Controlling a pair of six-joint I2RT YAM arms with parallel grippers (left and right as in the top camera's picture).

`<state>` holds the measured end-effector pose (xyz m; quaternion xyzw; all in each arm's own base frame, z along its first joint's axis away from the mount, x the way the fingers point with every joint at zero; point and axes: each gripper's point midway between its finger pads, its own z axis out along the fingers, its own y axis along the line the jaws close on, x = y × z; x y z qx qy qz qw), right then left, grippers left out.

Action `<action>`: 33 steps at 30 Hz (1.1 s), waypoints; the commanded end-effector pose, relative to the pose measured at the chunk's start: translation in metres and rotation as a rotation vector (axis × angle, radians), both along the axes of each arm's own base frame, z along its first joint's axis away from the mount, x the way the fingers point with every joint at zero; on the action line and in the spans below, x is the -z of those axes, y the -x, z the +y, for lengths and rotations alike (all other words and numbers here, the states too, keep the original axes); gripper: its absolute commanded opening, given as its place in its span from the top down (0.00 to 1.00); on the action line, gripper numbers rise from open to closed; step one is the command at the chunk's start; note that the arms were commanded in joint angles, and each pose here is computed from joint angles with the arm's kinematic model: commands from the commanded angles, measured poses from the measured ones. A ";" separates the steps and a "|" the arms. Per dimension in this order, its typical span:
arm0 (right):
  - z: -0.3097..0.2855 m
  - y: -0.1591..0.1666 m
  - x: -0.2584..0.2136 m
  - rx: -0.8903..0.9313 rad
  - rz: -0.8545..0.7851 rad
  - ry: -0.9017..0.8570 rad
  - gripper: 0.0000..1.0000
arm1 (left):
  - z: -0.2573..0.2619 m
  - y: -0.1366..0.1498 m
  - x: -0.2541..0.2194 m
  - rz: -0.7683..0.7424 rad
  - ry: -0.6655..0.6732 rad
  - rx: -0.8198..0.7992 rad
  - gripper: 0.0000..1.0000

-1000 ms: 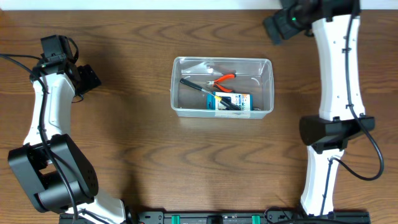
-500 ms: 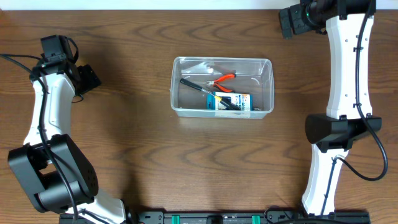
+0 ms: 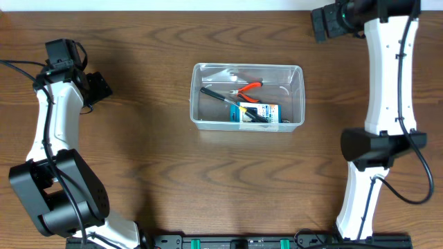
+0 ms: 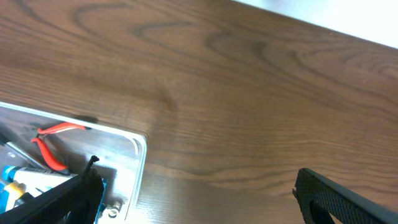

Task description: Pack container

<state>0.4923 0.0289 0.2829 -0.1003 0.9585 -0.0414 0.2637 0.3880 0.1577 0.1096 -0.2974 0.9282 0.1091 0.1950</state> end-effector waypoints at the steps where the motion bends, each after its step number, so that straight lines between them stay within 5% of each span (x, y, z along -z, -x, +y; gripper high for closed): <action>1: 0.001 0.043 -0.094 0.005 -0.210 -0.022 0.01 | 0.004 -0.004 -0.004 -0.007 -0.013 -0.008 0.02; 9: -0.009 0.154 -0.221 0.003 -0.544 -0.055 0.01 | 0.004 -0.004 -0.004 -0.007 -0.013 -0.008 0.02; 16: -0.018 0.247 -0.279 0.003 -0.756 -0.077 0.01 | 0.004 -0.004 -0.004 -0.007 -0.013 -0.008 0.02; 25: -0.027 0.334 -0.297 0.003 -0.886 -0.090 0.01 | 0.004 -0.004 -0.004 -0.007 -0.013 -0.008 0.02; 33: -0.037 0.375 -0.239 0.026 -0.776 -0.051 0.01 | 0.004 -0.004 -0.004 -0.007 -0.013 -0.008 0.02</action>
